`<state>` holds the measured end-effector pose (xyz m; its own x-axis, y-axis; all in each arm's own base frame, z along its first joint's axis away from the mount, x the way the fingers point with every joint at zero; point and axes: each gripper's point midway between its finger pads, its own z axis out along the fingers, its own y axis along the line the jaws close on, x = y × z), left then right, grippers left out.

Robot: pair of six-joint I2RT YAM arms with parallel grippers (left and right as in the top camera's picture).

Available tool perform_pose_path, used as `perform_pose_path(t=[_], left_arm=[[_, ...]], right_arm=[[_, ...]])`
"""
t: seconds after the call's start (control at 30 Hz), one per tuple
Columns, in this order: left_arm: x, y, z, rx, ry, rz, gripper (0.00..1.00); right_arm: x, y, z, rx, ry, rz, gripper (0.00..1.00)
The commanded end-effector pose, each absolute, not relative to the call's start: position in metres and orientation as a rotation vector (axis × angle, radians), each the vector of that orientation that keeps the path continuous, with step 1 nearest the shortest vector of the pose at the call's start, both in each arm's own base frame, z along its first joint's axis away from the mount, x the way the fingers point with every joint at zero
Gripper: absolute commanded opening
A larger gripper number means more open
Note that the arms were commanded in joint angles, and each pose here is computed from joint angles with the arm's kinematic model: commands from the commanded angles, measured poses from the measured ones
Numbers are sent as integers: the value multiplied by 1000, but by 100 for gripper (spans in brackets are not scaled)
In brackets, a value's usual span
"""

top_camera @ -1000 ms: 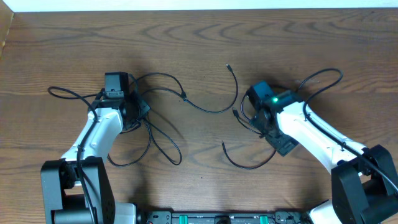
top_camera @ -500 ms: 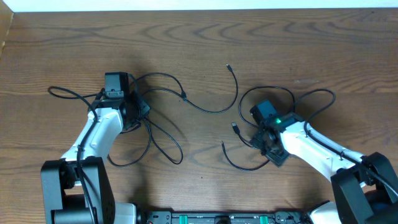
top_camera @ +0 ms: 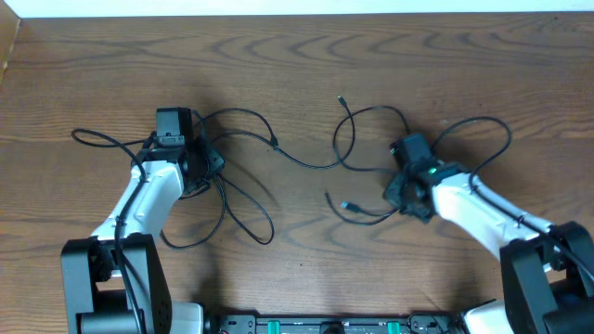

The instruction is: Untangle cables

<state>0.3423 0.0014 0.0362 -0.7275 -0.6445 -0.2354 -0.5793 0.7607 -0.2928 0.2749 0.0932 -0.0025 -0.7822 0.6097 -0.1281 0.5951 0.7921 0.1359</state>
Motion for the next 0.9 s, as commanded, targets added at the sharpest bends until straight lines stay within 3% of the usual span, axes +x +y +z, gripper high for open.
perform_pose_path(t=[0.0, 0.17, 0.27, 0.37, 0.4, 0.87], left_arm=[[341, 5, 35, -945, 2640, -261, 40], [338, 5, 33, -951, 2652, -257, 58], [337, 5, 33, -953, 2658, -255, 64], [337, 5, 33, -953, 2659, -255, 90], [337, 5, 33, -953, 2658, -255, 94], [337, 5, 33, -953, 2658, -255, 95]], right_arm=[[308, 68, 13, 781, 2796, 75, 1], [355, 21, 54, 740, 2690, 29, 1], [378, -17, 78, 749, 2615, 7, 1], [391, -58, 91, 795, 2533, -21, 1], [394, -73, 95, 808, 2501, -35, 1], [414, -245, 161, 703, 2130, -377, 1]])
